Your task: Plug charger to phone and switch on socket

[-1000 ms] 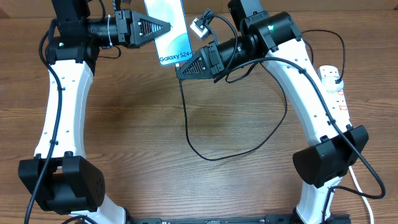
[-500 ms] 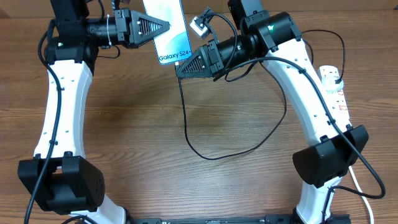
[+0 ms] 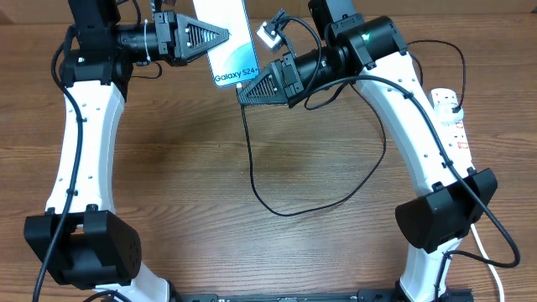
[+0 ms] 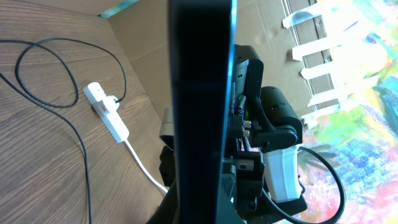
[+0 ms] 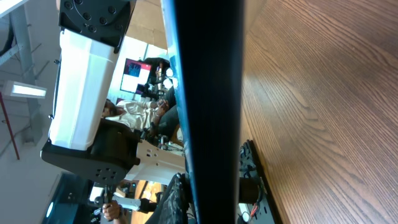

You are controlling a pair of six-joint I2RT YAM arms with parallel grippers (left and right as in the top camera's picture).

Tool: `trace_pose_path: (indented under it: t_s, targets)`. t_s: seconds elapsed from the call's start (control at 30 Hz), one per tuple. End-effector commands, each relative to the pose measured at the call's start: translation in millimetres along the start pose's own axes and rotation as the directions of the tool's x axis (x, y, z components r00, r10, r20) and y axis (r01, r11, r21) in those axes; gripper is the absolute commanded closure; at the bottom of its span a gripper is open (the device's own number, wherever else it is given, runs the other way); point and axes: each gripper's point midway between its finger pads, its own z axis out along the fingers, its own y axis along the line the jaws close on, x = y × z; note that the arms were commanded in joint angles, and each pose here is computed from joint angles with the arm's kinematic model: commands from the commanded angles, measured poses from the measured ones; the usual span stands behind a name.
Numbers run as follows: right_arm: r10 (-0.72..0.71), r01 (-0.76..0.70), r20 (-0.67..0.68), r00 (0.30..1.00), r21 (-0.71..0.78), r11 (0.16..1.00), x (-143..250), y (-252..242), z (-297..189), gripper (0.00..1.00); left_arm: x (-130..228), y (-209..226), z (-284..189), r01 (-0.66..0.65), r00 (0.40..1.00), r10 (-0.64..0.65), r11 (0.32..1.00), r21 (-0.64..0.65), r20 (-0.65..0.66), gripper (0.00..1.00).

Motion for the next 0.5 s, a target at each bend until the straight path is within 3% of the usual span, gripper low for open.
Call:
trace_pose_path:
  t_s: [0.0, 0.47]
  targets:
    - [-0.08, 0.082, 0.034, 0.996, -0.067, 0.994, -5.1, 26.5, -13.5, 0.96, 14.5, -20.4, 10.3, -0.011, 0.997, 0.017, 0.997, 0.076, -0.079, 0.96]
    - [-0.083, 0.085, 0.052, 0.995, -0.042, 0.996, -10.1, 21.2, -19.4, 0.96, 15.1, -19.8, 10.3, -0.002, 0.997, 0.008, 0.997, 0.075, -0.079, 0.96]
